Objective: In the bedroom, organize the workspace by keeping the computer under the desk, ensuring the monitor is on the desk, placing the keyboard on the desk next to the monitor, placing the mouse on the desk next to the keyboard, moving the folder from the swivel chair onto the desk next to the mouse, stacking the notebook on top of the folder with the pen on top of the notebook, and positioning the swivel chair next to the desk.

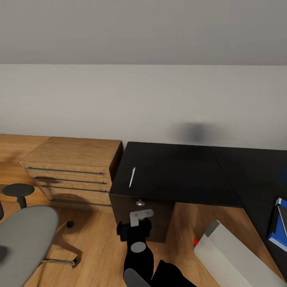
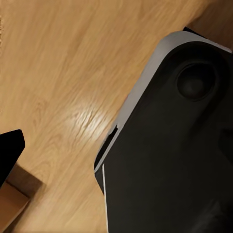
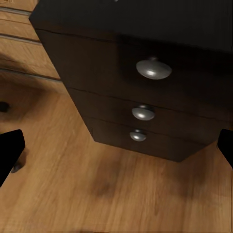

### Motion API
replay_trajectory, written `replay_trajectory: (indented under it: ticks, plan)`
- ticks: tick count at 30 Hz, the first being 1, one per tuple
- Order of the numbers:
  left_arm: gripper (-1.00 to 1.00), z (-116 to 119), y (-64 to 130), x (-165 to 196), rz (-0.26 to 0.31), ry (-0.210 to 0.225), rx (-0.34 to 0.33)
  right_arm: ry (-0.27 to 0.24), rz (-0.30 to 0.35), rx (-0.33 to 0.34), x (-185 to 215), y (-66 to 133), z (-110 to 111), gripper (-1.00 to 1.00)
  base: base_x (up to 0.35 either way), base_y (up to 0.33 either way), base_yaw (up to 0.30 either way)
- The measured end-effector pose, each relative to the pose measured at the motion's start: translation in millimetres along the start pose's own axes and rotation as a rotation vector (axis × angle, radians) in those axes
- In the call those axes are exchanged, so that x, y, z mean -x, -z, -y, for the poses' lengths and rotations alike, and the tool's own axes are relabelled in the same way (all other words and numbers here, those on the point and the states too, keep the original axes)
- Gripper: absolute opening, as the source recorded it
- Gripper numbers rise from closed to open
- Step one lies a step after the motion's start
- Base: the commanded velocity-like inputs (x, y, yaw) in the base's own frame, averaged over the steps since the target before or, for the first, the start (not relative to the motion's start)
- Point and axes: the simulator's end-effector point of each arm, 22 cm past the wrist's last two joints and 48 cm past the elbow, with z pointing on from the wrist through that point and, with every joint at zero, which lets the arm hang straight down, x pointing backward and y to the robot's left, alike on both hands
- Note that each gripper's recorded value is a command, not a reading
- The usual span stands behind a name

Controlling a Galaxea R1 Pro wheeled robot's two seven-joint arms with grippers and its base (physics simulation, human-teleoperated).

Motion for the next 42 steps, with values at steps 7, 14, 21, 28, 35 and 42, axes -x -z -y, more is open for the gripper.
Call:
replay_trajectory:
  ticks: [7, 14, 21, 28, 35, 42]
  plan:
    - [1.00, 9, 1.5, 102, 0.195, 0.075, -0.048, 0.088, 0.111, -0.091, 20, -3.6, 22, 1.00, 0.000, 0.000, 0.000]
    - [1.00, 52, 38.6, 228, 0.465, 0.183, -0.167, 0.149, 0.174, -0.268, 66, -40.6, 71, 1.00, 0.000, 0.000, 0.000]
    - [1.00, 41, 64.9, 297, 0.641, 0.227, -0.184, 0.161, 0.092, -0.232, 89, -127.3, 126, 1.00, 0.000, 0.000, 0.000]
    - [1.00, 20, 82.2, 320, 0.803, 0.269, -0.159, 0.091, -0.015, -0.119, 52, -162.8, 141, 1.00, 0.019, 0.000, 0.000]
    - [1.00, 25, 84.8, 318, 0.823, 0.227, -0.163, 0.069, 0.020, -0.109, 57, -163.8, 140, 1.00, 0.262, 0.000, 0.000]
    - [1.00, 32, 81.1, 308, 0.810, 0.189, -0.163, 0.054, 0.057, -0.106, 64, -163.7, 139, 1.00, 0.325, 0.065, 0.046]
